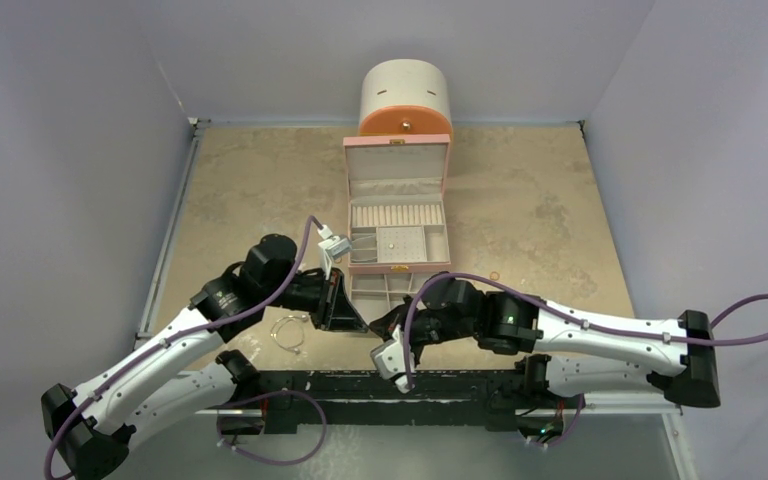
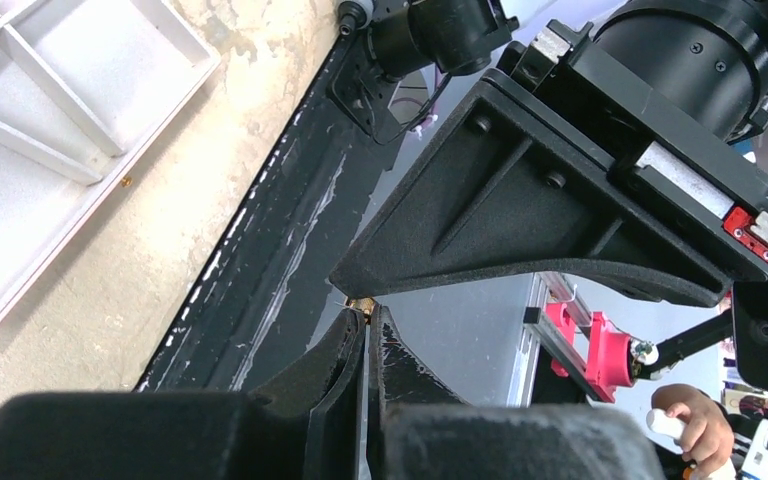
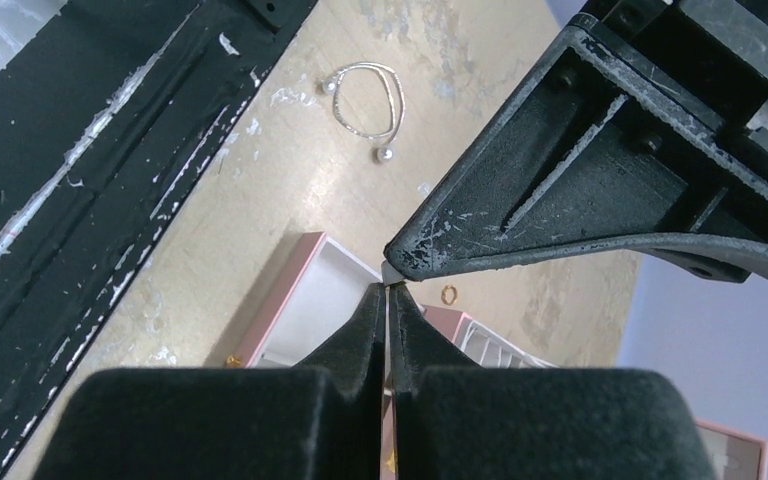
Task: Organize the mixed jewelry
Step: Pick up the jewelry from the center of the board.
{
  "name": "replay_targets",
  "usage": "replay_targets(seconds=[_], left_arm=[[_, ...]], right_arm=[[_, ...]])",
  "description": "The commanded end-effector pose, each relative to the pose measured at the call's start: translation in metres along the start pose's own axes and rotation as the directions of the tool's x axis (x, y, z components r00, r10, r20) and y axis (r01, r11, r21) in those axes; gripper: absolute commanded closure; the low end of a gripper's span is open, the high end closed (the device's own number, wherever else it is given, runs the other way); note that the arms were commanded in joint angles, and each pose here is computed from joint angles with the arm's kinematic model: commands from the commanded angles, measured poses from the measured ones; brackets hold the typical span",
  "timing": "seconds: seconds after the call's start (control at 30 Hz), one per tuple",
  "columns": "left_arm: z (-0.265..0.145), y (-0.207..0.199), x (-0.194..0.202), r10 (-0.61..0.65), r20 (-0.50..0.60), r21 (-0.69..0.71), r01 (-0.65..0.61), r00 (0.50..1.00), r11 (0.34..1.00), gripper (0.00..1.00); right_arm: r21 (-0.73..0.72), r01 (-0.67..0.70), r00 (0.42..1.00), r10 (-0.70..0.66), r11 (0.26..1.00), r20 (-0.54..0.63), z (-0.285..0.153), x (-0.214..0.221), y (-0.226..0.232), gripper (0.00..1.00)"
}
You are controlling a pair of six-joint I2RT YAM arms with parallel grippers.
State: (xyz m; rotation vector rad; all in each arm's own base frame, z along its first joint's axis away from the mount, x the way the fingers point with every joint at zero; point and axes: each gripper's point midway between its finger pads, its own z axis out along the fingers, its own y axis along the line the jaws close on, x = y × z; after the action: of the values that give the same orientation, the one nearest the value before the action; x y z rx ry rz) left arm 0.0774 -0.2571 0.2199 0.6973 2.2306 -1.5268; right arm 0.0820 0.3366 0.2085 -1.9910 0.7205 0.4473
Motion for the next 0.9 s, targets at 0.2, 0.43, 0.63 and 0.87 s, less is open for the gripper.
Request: replay_targets(seconds=[0.2,0.43,0.63,0.87], left_arm=[[-0.003,-0.015,-0.021,0.064,0.083,0.038,-0.067,0.994,0.997,1.0],[-0.002,-0.02,-0.028,0.062,0.118,0.051,-0.068,0.991,0.996,1.0],[-0.001,-0.018,-0.034,0.06,0.139,0.042,-0.066,0.988,0.997,1.0],[-0.002,-0.02,-0.043,0.075,0.179,0.033,-0.083,0.981,0.996,1.0]], right_arm=[[0.125,-0.035,0.994,0.021,0.992,0.112,-0.012,-0.025,-0.023,1.0],[0.13,-0.085,0.984,0.063,0.988,0.167,-0.008,-0.031,-0.02,0.97],[0.14,-0.134,0.971,0.102,0.981,0.216,-0.005,-0.036,-0.02,0.92],[0.154,-0.186,0.956,0.143,0.97,0.255,-0.005,-0.039,-0.02,0.88]])
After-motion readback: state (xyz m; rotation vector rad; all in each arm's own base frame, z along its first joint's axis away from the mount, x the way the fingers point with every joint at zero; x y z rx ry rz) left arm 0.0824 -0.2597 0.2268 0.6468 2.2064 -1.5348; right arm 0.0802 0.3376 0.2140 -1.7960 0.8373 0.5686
